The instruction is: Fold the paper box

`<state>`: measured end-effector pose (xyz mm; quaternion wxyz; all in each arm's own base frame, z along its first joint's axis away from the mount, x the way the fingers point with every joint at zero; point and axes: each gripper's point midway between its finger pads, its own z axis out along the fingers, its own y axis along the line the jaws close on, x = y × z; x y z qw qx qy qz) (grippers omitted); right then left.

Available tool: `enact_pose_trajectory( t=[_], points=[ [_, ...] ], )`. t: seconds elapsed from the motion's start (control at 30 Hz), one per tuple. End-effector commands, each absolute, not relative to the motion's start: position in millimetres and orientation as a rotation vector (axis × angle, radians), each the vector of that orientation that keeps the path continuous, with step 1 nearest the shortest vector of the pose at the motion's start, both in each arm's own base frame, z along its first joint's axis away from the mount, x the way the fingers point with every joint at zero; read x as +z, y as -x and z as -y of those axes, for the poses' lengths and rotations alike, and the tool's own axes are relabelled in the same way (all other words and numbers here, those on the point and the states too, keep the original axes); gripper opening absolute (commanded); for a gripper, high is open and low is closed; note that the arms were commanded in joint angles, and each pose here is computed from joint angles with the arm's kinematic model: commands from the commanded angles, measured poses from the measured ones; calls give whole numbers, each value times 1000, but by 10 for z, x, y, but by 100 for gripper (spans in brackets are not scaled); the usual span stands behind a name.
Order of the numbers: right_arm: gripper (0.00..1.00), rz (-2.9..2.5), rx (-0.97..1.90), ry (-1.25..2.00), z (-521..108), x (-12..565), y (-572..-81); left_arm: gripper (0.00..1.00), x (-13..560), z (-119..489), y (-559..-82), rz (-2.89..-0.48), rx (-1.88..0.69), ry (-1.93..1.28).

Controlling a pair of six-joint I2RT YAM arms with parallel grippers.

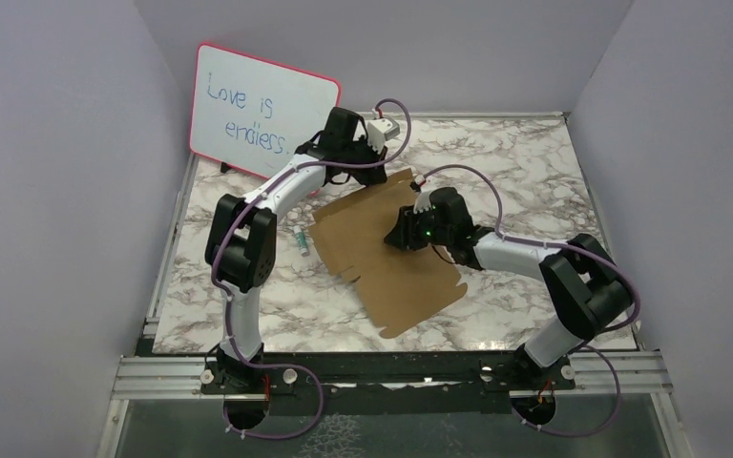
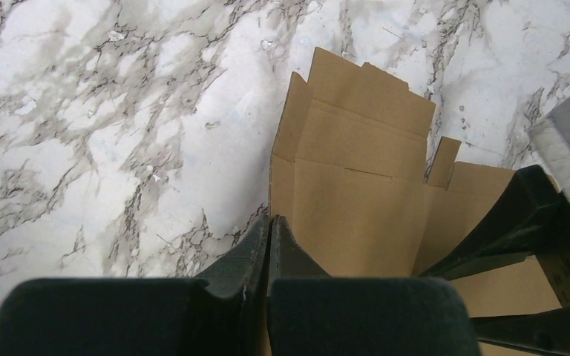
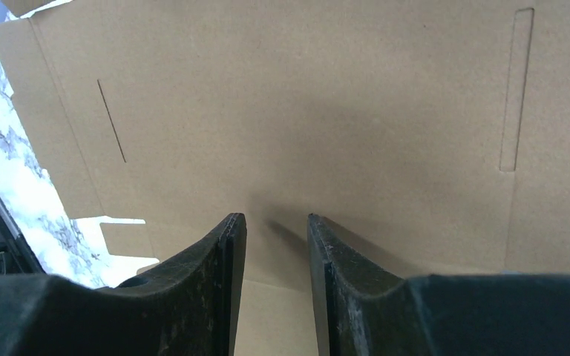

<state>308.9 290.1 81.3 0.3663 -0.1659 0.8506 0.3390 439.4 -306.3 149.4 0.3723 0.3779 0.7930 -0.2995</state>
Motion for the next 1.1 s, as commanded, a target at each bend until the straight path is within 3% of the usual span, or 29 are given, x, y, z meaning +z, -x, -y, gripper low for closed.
enact_pose_trajectory(
  t=[0.0, 1.07],
  points=[
    [40, -2165, 921, 418, -3026, 779, -3159, 0, 1795, 3152, -4312, -1966, -751, -989],
    [38, -2235, 737, 192, -2860, 55, -3470, 0, 1802, 3400, -3761, -2000, -806, -1023]
  ],
)
